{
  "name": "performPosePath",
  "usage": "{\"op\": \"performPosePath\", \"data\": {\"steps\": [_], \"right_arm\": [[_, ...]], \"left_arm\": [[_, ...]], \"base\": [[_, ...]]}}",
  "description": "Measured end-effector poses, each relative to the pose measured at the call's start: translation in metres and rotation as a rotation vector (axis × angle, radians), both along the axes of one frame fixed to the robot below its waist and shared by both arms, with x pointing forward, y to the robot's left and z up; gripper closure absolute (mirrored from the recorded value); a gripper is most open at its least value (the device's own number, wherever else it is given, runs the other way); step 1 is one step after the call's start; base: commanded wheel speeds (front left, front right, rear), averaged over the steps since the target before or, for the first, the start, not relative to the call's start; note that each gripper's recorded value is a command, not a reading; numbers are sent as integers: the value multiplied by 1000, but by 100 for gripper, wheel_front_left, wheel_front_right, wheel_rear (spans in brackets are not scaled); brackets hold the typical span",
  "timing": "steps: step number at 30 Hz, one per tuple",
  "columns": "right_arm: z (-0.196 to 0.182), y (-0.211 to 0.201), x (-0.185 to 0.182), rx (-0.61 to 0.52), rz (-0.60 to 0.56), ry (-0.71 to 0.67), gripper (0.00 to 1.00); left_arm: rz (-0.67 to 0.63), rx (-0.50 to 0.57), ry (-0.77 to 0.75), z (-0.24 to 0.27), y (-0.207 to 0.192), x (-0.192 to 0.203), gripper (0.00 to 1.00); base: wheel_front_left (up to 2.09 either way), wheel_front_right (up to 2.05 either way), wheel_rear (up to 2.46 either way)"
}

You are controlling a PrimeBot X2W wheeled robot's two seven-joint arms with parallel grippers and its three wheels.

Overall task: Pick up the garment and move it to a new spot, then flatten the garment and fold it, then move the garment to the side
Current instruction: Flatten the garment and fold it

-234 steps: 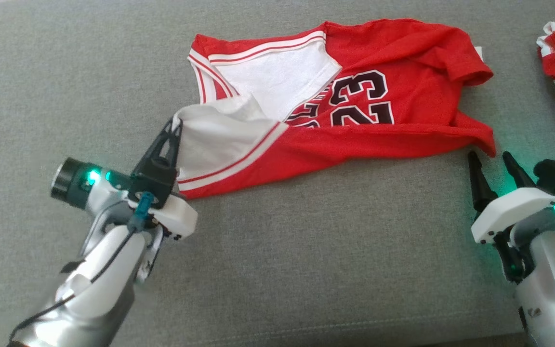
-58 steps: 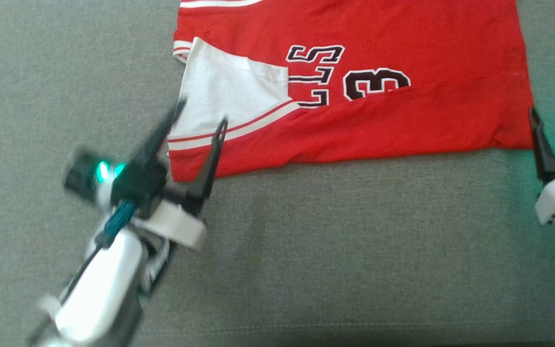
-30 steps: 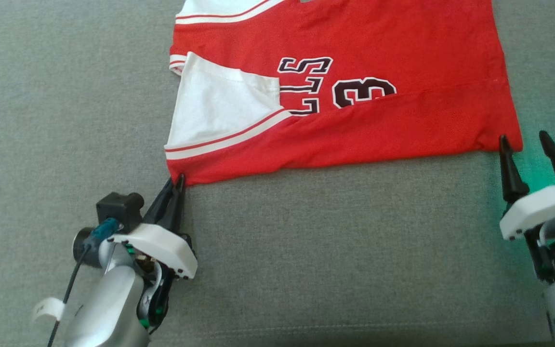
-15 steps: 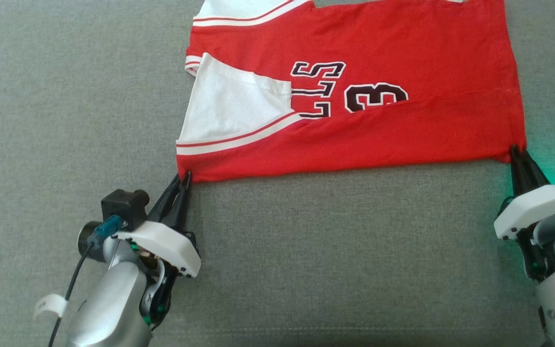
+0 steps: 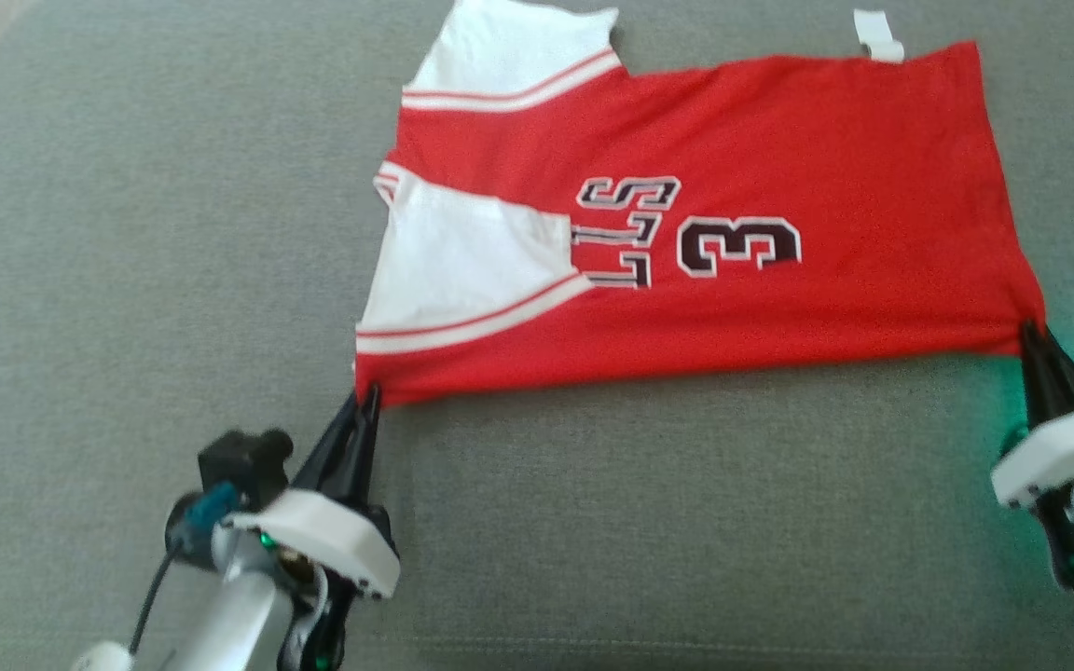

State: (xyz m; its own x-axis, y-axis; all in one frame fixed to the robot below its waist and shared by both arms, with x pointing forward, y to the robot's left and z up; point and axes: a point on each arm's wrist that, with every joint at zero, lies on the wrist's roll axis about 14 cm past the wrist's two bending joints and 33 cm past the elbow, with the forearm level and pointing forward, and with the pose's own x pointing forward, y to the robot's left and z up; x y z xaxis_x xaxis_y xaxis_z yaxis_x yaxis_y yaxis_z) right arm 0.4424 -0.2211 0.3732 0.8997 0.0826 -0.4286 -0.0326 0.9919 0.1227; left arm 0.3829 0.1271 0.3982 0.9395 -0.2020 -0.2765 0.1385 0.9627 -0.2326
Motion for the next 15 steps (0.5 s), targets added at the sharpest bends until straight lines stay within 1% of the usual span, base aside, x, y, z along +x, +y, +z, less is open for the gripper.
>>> {"op": "performPosePath", "data": {"steps": [7,12,15], "right_arm": [[0,2,-22,19,25,10,100],[-3,-5,-49,13,20,36,100],[-5,-8,-64,20,-2,51,100]], "left_arm": [[58,-24,4,5,8,-28,100],[74,-49,44,1,7,-52,100],[51,-53,75,-3,0,-60,100]], "base": [[0,0,0],[0,0,0],[0,0,0]]}}
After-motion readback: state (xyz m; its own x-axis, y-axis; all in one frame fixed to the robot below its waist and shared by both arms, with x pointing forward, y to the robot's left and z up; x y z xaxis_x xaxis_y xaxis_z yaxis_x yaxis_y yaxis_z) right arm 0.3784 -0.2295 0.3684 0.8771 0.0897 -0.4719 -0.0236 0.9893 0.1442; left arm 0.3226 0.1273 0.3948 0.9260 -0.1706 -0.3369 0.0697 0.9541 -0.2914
